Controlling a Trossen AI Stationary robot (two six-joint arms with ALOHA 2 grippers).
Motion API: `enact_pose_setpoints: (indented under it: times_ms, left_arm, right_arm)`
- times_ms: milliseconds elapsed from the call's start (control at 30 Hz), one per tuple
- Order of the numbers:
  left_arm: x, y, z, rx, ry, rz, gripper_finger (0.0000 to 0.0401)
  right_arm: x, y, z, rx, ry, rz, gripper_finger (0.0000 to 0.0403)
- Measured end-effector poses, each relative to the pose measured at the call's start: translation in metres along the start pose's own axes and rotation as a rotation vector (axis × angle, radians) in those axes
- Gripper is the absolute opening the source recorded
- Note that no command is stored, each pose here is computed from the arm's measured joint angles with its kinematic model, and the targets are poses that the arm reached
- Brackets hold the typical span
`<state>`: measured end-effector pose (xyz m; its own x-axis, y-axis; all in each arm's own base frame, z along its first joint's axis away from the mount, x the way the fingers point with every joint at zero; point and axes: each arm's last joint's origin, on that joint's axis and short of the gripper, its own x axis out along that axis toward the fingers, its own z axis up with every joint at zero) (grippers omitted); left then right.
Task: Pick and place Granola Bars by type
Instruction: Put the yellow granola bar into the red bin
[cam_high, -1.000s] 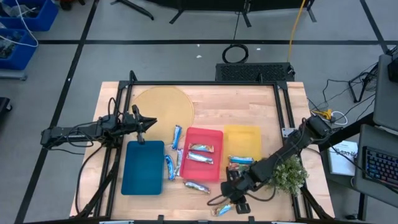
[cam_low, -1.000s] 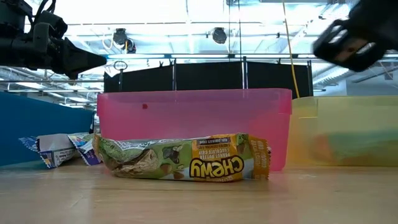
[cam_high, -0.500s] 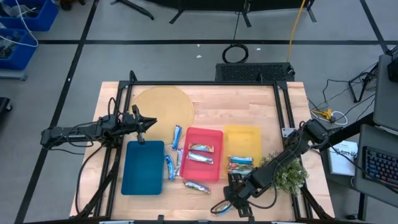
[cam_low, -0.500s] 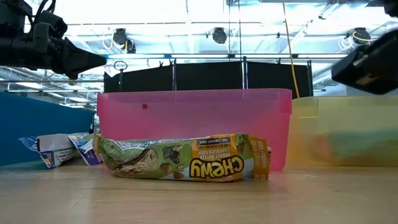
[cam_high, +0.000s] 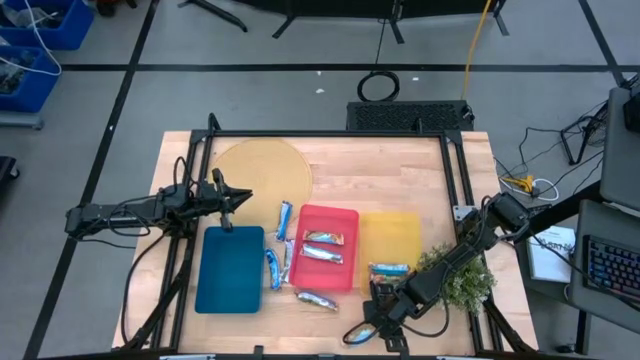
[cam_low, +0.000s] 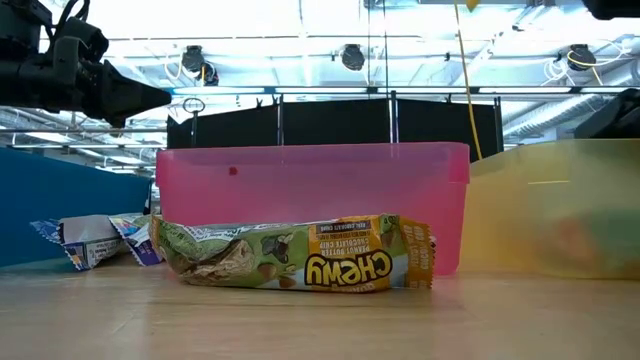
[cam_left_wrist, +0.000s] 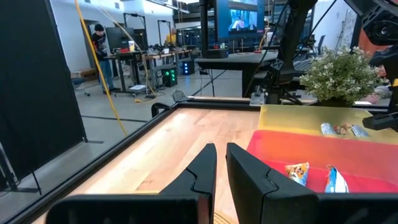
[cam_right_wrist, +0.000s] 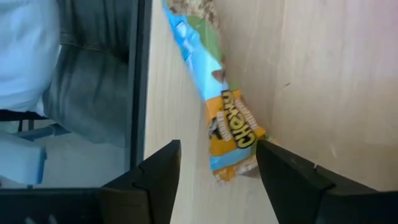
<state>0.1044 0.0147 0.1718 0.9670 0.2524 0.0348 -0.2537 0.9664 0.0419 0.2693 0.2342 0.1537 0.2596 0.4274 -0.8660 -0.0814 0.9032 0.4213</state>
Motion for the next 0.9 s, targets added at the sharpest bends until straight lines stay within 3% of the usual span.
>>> enact_pose_setpoints:
  times_ms: [500,900]
  left_arm:
    - [0.0,0.0,0.0,0.0,0.0,0.0,0.0047]
    - [0.0,0.0,0.0,0.001,0.0,0.001,0.0047]
  right_arm:
    - [0.0013,-0.0084,0.0008,-0.039,-0.029,-0.047,0.019]
    - [0.0055,-0.0027,-0.0018,0.004,-0.005,0.11,0.0117]
